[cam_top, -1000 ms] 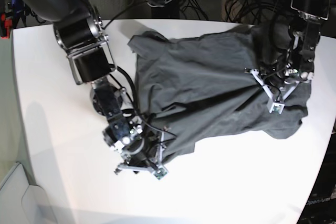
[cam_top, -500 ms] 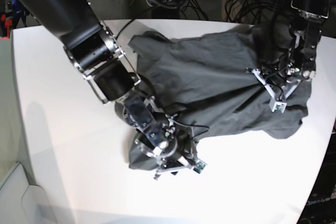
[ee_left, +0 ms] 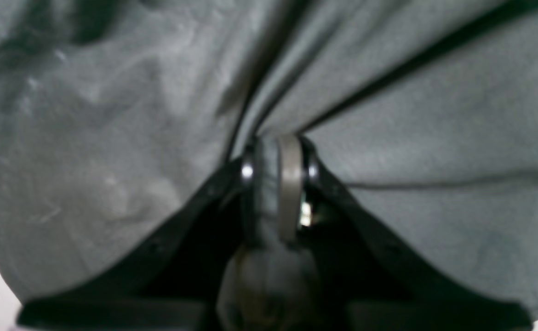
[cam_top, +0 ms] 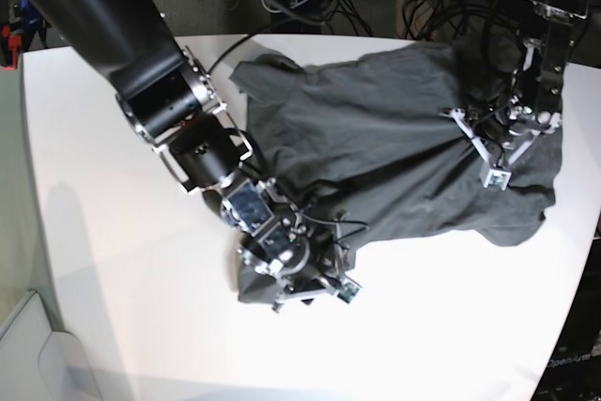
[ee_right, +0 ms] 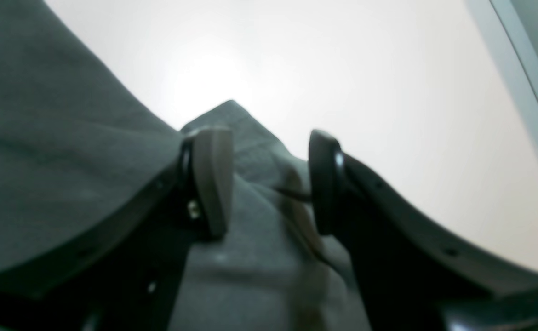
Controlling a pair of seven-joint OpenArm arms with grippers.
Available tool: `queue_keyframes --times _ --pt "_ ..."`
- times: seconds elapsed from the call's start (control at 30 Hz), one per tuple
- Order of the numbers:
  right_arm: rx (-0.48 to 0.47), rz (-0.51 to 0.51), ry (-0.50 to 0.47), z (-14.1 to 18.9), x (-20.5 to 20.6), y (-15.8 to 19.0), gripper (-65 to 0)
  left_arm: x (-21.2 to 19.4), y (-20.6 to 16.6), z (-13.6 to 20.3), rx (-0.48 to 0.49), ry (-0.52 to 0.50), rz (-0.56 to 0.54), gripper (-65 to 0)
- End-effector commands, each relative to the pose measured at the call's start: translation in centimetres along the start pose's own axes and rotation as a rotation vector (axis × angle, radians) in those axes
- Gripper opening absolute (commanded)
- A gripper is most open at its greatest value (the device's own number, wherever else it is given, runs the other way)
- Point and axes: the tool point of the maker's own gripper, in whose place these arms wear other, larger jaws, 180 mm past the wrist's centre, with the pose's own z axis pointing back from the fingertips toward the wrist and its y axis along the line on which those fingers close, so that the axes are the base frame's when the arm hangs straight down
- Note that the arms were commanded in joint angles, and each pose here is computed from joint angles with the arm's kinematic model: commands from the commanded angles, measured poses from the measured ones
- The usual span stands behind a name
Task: Layout the t-shirt on the table in an organized manner, then fold the t-shirt properly
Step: 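Pull the shirt with the right gripper while the left gripper holds it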
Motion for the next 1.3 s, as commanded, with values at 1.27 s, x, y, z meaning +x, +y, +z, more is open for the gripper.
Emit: queue_keyframes --times 1.27 --pt "0.011 -0.112 0.021 0.2 -3.8 2.1 -46.0 -4.8 4.5 0.8 0.176 0.160 -0.141 -57.8"
